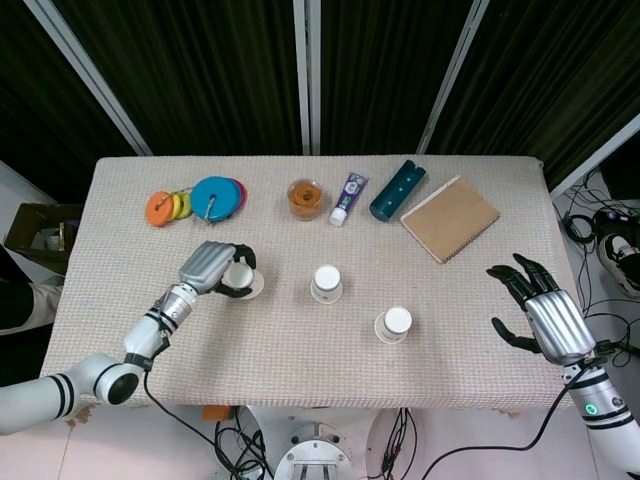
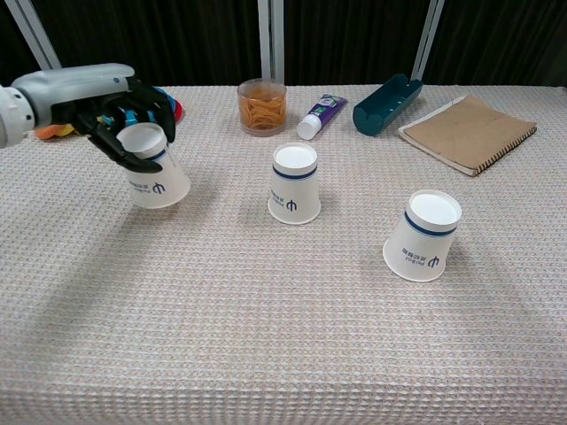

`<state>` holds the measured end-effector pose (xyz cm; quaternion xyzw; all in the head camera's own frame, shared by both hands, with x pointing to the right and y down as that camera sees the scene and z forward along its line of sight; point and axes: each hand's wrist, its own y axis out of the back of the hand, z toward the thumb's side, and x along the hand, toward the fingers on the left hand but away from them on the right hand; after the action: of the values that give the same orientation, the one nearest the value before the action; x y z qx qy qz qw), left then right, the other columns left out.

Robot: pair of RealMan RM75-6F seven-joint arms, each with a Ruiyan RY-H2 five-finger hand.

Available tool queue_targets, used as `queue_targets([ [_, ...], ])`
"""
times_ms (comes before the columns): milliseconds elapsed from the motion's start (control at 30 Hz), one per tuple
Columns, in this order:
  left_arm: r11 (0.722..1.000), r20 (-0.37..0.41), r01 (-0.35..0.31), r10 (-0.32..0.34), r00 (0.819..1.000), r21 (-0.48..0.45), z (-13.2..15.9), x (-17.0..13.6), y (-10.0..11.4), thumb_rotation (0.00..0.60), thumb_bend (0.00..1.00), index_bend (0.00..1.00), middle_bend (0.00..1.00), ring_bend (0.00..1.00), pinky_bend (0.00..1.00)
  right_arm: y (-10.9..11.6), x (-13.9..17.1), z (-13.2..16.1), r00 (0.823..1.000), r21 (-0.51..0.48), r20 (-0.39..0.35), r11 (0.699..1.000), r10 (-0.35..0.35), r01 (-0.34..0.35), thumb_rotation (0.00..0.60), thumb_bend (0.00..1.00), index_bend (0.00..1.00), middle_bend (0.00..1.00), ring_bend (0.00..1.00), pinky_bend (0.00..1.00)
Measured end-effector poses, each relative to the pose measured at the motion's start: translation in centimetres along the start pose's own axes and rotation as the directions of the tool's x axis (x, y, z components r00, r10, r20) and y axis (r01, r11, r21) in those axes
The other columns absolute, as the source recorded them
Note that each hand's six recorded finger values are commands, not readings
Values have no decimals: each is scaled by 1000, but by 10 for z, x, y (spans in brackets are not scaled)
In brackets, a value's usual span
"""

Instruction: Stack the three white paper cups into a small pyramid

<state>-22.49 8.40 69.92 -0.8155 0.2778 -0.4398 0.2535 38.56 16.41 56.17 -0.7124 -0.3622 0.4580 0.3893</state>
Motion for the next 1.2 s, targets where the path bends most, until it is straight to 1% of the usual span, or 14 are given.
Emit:
queue_targets([
  [133, 999, 26, 37, -37, 999, 18, 17, 20, -8, 600, 242, 466, 452, 479, 709, -2, 2, -4, 1000, -6, 16, 1000, 5, -5, 600, 273, 184, 208, 24, 153],
  [367, 997, 35, 74, -74, 997, 19, 33, 43, -16, 600, 242, 465, 448, 477, 706, -5, 6, -9, 1000, -11, 29, 1000, 7, -7, 600, 273, 184, 208, 24, 153],
  [667, 995, 31, 103, -103, 994, 4, 42, 55, -22, 600, 243, 455, 443, 476, 705, -10, 10, -14, 999, -25, 43, 1000, 14, -13, 600, 273, 184, 208, 24, 152],
  [900, 994, 39, 111, -110, 993, -18, 50, 60, -25, 600, 243, 455, 440, 477, 704, -13, 12, -16, 999, -36, 49, 999, 13, -11, 600, 272, 183, 208, 24, 155],
  [1200, 994, 51, 110, -110, 993, 1, 58, 62, -28, 600, 243, 449, 428, 475, 692, -13, 15, -19, 998, -40, 57, 999, 8, -6, 600, 273, 184, 209, 24, 155],
])
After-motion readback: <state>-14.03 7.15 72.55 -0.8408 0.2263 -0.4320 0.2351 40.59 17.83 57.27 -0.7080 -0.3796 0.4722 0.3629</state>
